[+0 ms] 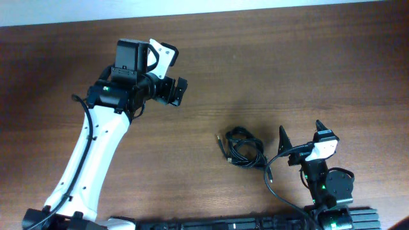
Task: Untangle cables
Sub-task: 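Raise the left gripper forward and up above the cable bundle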
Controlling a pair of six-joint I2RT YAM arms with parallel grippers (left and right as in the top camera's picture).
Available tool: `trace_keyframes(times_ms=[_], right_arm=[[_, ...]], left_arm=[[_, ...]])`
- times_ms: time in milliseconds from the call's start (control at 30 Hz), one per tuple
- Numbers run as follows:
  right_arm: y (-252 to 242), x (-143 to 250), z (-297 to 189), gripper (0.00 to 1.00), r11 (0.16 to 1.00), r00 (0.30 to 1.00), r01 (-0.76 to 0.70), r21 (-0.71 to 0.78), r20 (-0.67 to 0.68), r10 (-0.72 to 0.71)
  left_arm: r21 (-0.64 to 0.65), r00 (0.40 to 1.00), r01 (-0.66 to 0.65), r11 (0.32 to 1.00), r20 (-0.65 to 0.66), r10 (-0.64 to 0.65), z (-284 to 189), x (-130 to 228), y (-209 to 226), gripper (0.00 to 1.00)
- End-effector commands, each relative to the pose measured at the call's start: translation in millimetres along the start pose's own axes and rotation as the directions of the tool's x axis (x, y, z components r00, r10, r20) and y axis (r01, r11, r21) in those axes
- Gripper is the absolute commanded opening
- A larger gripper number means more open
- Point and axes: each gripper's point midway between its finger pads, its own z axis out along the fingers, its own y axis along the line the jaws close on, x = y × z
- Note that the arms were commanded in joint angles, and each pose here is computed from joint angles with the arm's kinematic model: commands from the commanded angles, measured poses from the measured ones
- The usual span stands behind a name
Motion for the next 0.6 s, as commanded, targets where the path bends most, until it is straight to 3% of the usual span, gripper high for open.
trace_keyframes(times_ms=[0, 500, 567], right_arm=[[2, 3, 0, 1.0, 1.0, 1.0, 0.008, -0.009, -0.005, -0.008], [3, 3, 0, 1.0, 1.0, 1.0, 0.002, -0.016, -0.005, -0.002], [4, 2, 0, 1.0, 0.994, 0.994, -0.11, -0.021, -0.007, 0.11]], left_arm=[[0.015, 1.0, -0.014, 1.0, 0.015, 0.014, -1, -7, -3, 0.99], [0.049, 1.0, -0.001, 0.999, -0.026, 0.002, -1, 3, -10, 0.99], [0.049, 1.0, 0.0, 0.999, -0.026, 0.002, -1, 3, -10, 0.99]])
